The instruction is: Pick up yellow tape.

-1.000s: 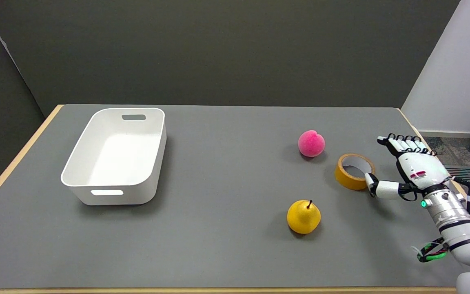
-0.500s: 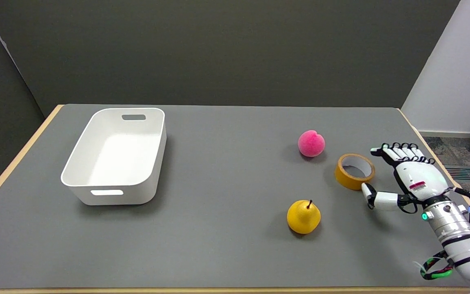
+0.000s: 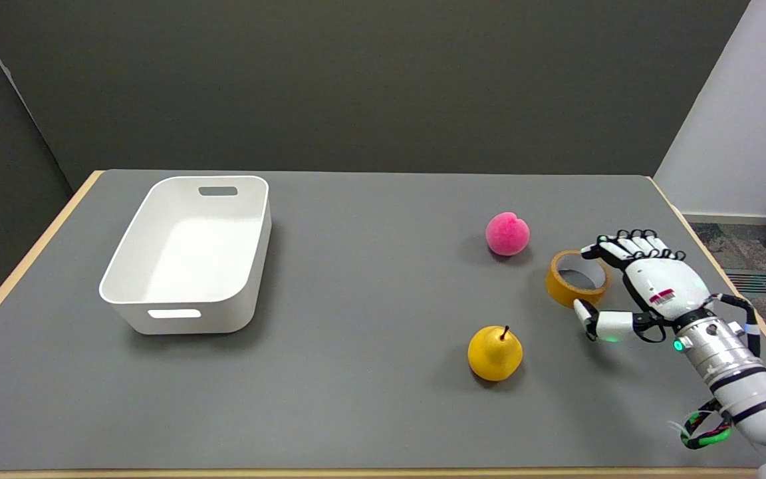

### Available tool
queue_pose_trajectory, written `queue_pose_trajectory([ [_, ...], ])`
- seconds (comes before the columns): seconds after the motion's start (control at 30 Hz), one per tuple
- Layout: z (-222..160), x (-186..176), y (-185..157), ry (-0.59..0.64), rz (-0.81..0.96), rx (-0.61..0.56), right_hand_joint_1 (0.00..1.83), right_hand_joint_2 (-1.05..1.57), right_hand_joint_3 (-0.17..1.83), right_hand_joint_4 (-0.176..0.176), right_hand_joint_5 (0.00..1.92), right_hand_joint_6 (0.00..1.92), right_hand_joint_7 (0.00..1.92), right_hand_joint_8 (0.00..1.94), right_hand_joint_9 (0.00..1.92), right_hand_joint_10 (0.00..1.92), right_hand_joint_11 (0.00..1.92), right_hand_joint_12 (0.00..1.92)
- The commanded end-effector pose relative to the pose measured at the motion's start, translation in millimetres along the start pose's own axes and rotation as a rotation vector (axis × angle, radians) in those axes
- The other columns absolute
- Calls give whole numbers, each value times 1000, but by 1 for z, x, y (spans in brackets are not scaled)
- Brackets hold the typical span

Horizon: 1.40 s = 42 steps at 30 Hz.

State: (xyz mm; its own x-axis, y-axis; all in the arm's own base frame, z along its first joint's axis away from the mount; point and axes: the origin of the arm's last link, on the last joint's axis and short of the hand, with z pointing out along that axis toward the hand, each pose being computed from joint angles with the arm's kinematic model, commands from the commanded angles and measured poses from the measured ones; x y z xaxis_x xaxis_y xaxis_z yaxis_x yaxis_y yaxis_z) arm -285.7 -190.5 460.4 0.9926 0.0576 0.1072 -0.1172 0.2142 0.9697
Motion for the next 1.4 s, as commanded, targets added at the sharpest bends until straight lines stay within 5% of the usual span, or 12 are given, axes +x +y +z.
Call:
queue_pose_trajectory([
  [0.03, 7, -5, -9, -110, 11, 38, 531, 579, 962, 86, 322, 663, 208, 363, 90, 630, -1, 938],
  [0.47, -8, -21, 2, -175, -21, -41, 572, 626, 870, 88, 382, 760, 249, 276, 97, 605, -1, 908],
  [0.9, 21, -12, -11, -125, -15, 1, 749, 682, 867, 118, 492, 1098, 253, 295, 95, 602, -1, 885],
  [0.97, 25, -11, -16, -118, -23, 20, 835, 1134, 339, 174, 632, 1528, 243, 324, 85, 624, -1, 856],
  [1.4, 46, 27, -45, 22, -153, 133, 887, 1043, 484, 153, 698, 1518, 300, 365, 115, 611, -1, 822],
])
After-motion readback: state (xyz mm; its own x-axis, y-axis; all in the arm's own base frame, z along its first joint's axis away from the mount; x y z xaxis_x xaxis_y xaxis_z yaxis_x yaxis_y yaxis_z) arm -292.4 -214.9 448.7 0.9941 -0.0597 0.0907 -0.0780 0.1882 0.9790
